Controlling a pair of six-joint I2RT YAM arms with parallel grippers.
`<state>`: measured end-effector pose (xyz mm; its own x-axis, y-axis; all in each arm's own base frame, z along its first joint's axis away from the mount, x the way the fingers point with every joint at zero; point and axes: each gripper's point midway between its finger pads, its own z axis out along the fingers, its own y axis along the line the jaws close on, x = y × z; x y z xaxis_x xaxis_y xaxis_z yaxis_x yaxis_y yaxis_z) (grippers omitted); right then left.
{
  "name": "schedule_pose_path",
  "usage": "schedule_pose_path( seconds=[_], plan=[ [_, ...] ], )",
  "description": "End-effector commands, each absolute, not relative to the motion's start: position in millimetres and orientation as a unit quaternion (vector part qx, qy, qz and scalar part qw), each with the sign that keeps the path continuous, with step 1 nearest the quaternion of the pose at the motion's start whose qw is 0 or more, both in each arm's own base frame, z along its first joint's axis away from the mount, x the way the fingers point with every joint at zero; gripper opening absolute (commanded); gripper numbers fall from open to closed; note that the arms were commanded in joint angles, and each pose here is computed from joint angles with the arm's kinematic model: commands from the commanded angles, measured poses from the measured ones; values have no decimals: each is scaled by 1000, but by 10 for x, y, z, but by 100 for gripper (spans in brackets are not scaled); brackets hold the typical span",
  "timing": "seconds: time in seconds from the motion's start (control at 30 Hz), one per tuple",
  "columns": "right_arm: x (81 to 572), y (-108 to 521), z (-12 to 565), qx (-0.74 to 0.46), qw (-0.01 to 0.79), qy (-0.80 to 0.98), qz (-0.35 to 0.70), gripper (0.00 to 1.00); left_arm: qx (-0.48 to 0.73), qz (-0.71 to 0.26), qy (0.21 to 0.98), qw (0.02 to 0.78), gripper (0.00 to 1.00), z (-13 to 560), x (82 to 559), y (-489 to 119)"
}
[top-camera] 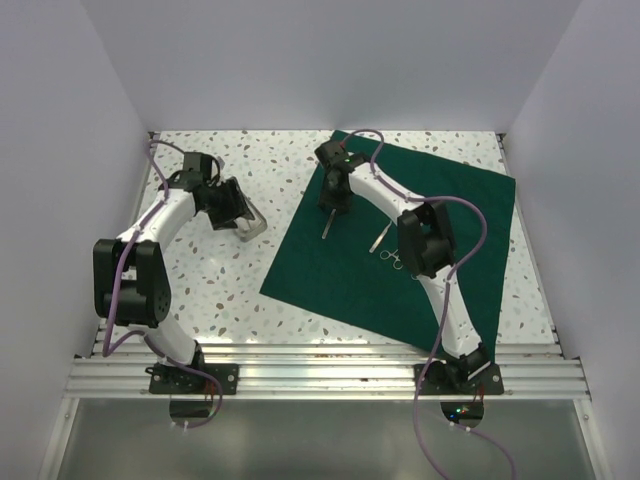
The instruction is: Prepare the surgical pack
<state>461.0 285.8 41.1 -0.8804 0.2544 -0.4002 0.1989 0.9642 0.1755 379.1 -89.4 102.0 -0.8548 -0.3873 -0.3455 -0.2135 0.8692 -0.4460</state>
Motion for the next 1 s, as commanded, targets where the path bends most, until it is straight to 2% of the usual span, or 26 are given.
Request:
schedule_pose_path(
  seconds=[0.0, 0.13, 0.2, 0.33, 0.37, 0.5, 0.63, 0.77, 0.97],
  plan=[
    [4674, 2824, 441, 127, 227, 964, 46, 42, -105, -246, 928, 261, 59, 1284, 3872, -1010],
    [4682, 2837, 414, 123, 228, 965, 48, 35, -74, -280, 916, 277, 63, 1376, 3881, -1126],
    [4672, 2846, 394, 121, 225, 966, 48, 33, -64, -299, 911, 276, 63, 1405, 3884, -1190],
    [4672, 2871, 393, 114, 223, 967, 53, 24, -42, -323, 904, 278, 63, 1453, 3902, -1310],
    [4673, 2863, 396, 112, 222, 967, 52, 16, -31, -333, 901, 275, 63, 1476, 3882, -1388],
    [4715, 2868, 674, 92, 241, 964, 67, 0, 0, -369, 888, 273, 66, 1555, 3870, -1644],
    [4700, 2976, 1169, 35, 275, 953, 127, 0, 31, -415, 866, 278, 69, 1664, 3884, -1933],
    [4553, 3273, 1622, 4, 272, 927, 258, 0, 59, -453, 846, 275, 72, 1773, 3875, -2210],
    [4259, 3398, 1863, 16, 247, 905, 347, 0, 66, -459, 850, 249, 73, 1720, 3896, -2408]
  ],
)
